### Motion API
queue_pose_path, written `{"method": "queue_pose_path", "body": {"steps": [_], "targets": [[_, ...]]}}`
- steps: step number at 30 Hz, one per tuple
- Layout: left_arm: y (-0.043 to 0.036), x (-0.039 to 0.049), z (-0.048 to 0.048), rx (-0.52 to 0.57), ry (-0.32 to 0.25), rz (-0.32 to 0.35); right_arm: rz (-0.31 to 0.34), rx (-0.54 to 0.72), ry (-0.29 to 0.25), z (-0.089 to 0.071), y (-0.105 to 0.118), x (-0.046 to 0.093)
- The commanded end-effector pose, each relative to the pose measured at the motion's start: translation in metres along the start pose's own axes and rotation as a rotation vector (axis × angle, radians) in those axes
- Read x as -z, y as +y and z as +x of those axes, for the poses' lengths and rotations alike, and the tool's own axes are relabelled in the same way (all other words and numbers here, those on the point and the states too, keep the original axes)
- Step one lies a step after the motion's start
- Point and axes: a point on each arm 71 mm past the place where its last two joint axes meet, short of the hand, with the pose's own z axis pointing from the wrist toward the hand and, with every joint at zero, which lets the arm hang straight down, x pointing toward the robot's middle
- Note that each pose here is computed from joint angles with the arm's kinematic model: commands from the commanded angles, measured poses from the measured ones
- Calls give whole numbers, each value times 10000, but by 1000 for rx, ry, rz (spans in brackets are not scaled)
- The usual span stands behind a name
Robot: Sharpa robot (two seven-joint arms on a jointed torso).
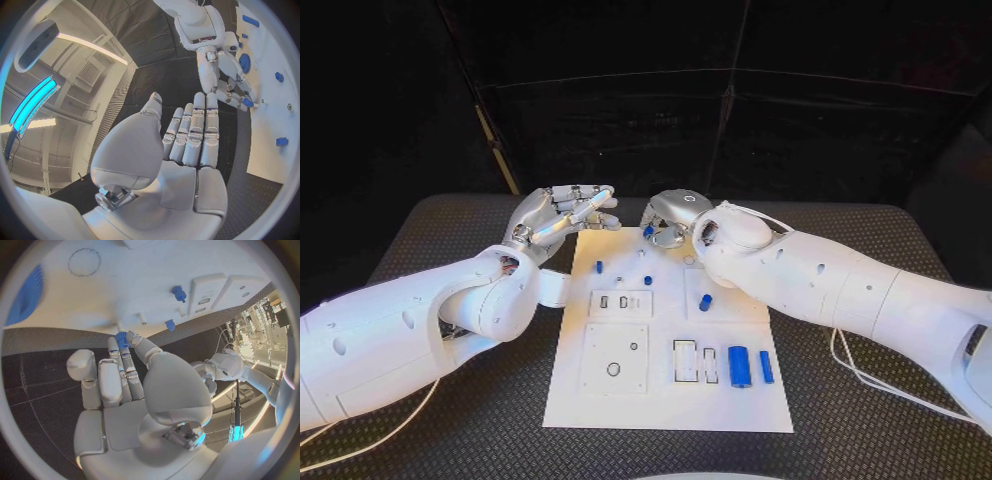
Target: Assemble the parts on the task board
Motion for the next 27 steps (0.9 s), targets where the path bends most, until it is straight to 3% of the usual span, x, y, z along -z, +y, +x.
{"method": "queue_pose_path", "body": {"steps": [1, 27], "targets": [[-23, -6, 20, 4, 16, 10, 2, 30, 17, -1, 8, -23], [-27, -11, 25, 7, 23, 8, 37, 75, 57, 54, 25, -88]]}}
